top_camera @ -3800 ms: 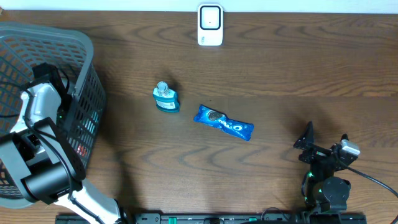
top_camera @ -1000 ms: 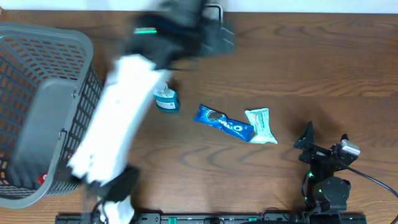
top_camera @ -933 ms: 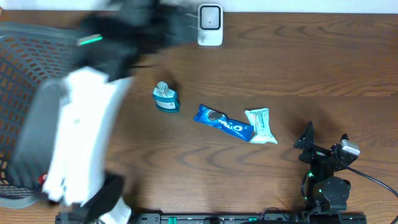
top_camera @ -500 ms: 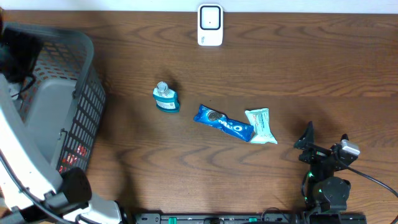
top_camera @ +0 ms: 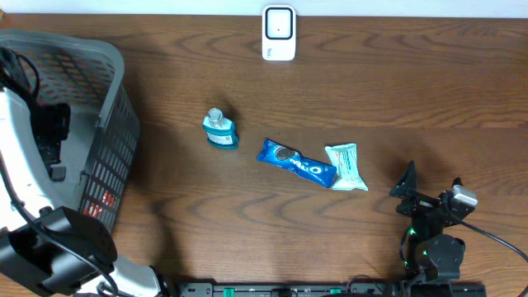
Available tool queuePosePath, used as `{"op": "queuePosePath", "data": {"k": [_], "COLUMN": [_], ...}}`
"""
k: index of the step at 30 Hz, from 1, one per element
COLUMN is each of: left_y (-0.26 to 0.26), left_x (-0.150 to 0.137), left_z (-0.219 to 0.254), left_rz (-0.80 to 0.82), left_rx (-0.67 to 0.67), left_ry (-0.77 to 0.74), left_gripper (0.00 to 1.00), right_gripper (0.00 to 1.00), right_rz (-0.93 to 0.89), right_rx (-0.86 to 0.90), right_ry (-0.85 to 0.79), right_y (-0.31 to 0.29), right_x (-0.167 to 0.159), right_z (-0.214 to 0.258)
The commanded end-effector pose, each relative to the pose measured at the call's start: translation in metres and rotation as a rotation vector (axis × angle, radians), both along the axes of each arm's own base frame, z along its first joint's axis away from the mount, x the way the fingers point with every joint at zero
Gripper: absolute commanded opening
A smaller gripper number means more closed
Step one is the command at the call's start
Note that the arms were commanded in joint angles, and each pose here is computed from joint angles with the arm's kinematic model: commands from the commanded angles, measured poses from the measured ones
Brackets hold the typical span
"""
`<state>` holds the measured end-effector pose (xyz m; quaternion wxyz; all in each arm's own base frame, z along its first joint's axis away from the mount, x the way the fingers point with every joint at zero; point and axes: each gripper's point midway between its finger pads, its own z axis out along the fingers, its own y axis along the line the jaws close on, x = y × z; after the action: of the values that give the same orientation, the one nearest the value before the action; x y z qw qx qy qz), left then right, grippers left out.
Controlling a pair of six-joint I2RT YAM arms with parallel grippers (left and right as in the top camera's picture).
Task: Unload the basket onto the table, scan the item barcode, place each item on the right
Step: 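Reach the left gripper into the basket and grasp the red Nescafé stick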
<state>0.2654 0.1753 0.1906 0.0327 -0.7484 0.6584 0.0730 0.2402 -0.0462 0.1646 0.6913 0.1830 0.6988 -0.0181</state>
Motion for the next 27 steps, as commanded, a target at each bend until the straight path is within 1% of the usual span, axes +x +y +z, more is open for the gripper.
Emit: {"op": "queuePosePath", "data": {"k": [1,7,13,17,23,27], "left_y": [0.011,0.016,0.014,0.013,0.012,0.012], "left_x": [-0.016,-0.029,-0.05,-0.061,-0.065,-0.066], "left_z": [-0.004,-0.049,-0.095,-0.115,-0.137,-0.161], "left_rz": [0.063,0.087,0.143,0.17,0.179,0.181], "left_rx": [0.068,0.059,0.01,-0.014,-0.01,0.007], "left_ry": [0.042,0.099,0.137,0.145,0.138,0.109], "left_gripper": [0.99,0.99,0.99,0.99,0.99,0.99], "right_gripper": [0.99,0.99,0.99,0.99,0.99,0.99], "right_rz": [0.014,0.014,0.014,0.014,0.014,0.014], "right_rx": [-0.013,-0.013,-0.013,-0.013,-0.013,-0.013], "right_ry": [0.004,0.004,0.004,0.004,0.004,0.004], "right_y": [0.003,0.003,0.003,0.003,0.003,0.003], "right_x": [0.0,0.0,0.0,0.0,0.0,0.0], "right_z": [-0.001,-0.001,-0.001,-0.001,-0.001,-0.001]}}
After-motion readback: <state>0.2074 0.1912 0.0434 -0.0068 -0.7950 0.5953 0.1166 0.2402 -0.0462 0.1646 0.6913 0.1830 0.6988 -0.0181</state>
